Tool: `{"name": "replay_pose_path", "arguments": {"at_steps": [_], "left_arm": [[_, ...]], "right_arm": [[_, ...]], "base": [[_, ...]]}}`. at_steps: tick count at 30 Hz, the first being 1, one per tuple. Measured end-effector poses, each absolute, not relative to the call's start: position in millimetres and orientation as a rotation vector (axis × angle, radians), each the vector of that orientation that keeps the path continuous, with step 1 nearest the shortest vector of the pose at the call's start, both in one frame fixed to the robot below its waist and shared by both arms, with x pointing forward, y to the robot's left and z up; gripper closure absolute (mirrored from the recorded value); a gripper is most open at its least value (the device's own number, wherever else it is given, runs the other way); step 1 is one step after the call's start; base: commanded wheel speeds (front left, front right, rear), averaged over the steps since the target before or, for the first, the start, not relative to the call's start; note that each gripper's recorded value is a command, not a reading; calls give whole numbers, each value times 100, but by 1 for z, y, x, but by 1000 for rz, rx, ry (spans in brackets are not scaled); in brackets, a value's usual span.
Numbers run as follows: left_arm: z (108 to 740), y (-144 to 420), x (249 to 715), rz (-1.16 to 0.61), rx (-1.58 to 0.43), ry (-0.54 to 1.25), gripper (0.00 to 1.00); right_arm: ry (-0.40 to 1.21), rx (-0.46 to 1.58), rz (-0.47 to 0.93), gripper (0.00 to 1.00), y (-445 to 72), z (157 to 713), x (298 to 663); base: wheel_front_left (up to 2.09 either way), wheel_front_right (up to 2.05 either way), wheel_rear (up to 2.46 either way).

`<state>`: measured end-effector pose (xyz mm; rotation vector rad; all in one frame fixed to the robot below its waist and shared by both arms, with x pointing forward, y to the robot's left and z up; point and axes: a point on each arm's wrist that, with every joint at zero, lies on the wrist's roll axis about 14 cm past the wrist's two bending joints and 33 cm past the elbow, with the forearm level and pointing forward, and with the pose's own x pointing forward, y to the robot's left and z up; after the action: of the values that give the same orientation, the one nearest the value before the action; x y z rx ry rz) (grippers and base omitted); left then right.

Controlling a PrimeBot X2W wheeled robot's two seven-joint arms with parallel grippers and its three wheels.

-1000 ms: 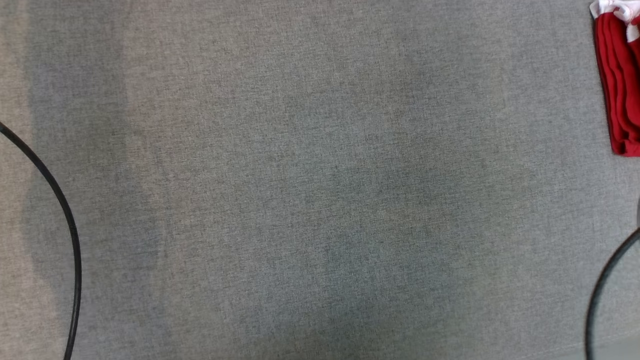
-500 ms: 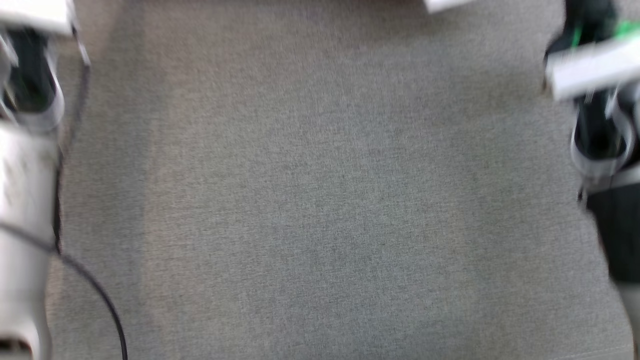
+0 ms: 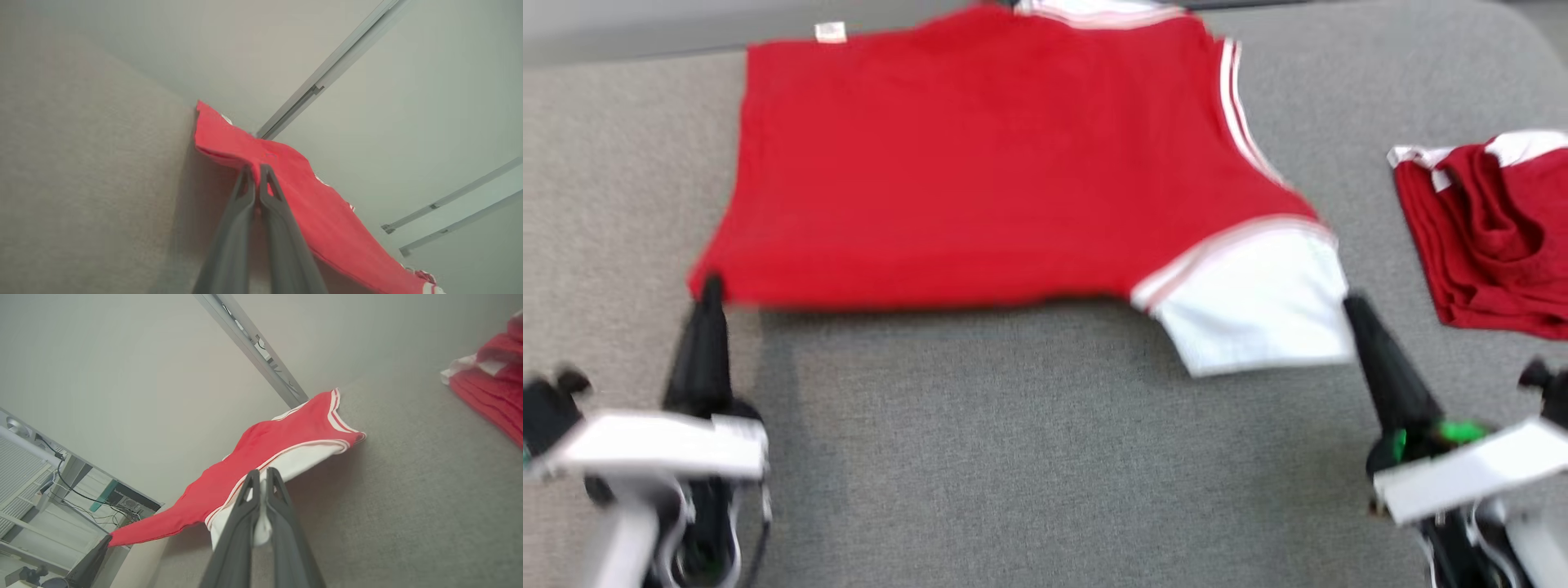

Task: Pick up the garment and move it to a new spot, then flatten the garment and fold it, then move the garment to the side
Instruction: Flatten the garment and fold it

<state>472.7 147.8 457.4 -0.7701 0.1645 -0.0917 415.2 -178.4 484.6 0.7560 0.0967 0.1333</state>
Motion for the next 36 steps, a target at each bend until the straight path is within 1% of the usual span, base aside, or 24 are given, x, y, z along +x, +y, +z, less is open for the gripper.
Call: {"name": "replay_pose_path", "arguments": {"at_steps": [3,9,16,23,28,36], "left_arm": [[448,151,442,-50,-765,202,100],[432,155,394,19,-771,257,100],[419,162,357,73,-758,290,100],[408,166,335,109,-754,317,100],[402,170,330,121,-727,333,100],[403,165,335,91,-718,325,100]], "right_arm": [[131,773,129,100,-176,483,389],[170,799,86,100,-178,480,348],[241,811,5,100,-186,463,311],[340,825,-3,100,-176,446,294],[409,805,-17,100,-177,434,284],[411,795,-10,100,-176,435,292]], "base": [[0,0,0],[0,0,0],[0,0,0],[0,0,0],[0,0,0],[0,0,0]]}}
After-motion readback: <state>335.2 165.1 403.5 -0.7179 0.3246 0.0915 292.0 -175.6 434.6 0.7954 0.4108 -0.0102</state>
